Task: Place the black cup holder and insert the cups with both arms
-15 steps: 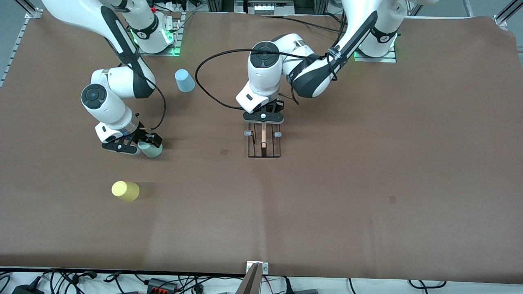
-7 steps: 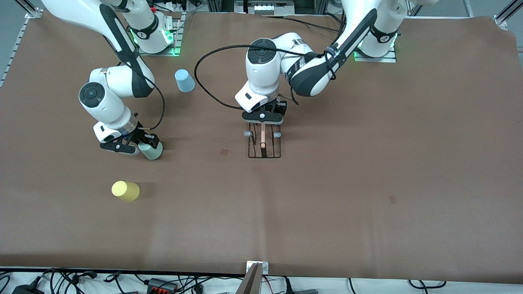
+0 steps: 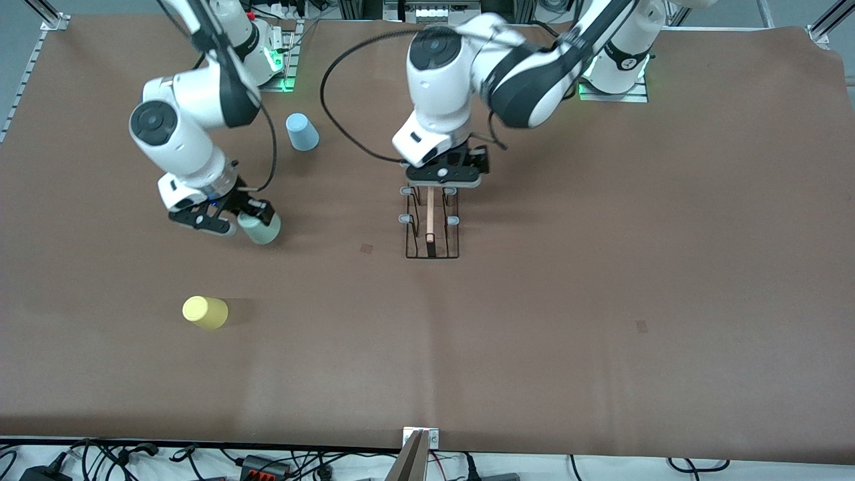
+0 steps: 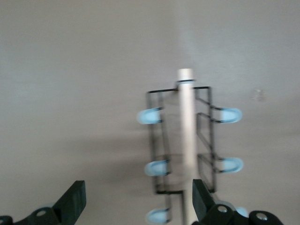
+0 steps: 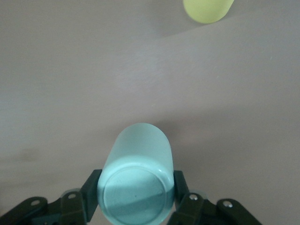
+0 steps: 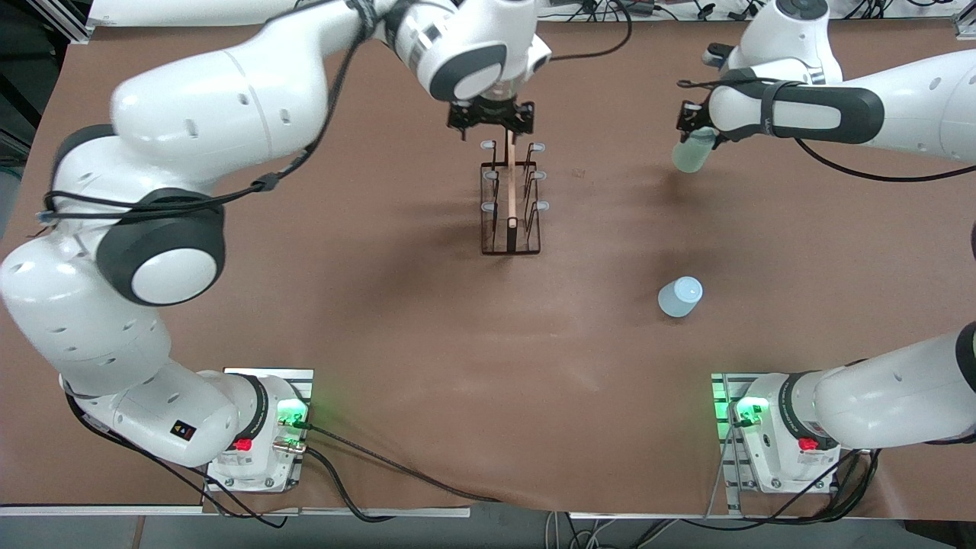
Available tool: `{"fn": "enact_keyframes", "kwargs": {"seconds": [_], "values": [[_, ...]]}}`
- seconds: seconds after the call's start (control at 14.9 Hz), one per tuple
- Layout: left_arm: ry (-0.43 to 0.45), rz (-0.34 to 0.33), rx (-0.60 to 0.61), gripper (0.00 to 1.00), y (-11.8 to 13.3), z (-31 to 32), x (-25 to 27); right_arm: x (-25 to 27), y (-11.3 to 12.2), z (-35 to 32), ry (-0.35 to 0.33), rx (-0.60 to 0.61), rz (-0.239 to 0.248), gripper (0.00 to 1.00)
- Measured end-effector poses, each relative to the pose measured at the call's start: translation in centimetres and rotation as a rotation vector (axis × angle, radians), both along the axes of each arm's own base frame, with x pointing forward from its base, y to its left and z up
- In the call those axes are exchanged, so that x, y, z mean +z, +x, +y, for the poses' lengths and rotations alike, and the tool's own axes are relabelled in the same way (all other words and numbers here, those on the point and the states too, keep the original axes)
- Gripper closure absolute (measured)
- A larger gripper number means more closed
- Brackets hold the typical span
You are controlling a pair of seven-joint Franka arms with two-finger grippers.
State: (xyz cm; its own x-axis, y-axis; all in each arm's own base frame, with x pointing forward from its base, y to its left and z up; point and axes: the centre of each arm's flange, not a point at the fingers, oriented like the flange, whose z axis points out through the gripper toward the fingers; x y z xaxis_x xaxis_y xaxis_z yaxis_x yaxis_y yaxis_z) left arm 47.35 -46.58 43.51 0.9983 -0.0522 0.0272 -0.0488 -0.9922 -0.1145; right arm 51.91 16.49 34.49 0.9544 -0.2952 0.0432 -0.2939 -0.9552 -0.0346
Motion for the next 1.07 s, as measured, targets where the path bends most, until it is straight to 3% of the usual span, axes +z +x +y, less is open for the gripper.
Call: {"fn": "enact_keyframes", "kwargs": {"seconds": [0.34,0.67,0.94,1.07], "values": [[0.028,-0.014,0.029,0.0,6.3,10.4,4.6,6.2,-2.0,9.5,0.029,-0.158,0.002,0.34],[0.045,-0.003,0.027,0.0,12.9,25.6,7.2,8.8,-6.7,19.5,0.1,-0.265,-0.003,0.34],[0.053,0.0,-0.039,0.0,14.4,32.4,8.7,9.0,-11.4,26.8,0.141,-0.313,0.042,0.34],[0.057,-0.003,-0.07,0.0,14.4,33.7,9.5,8.5,-12.4,27.9,0.14,-0.31,0.052,0.34]]}}
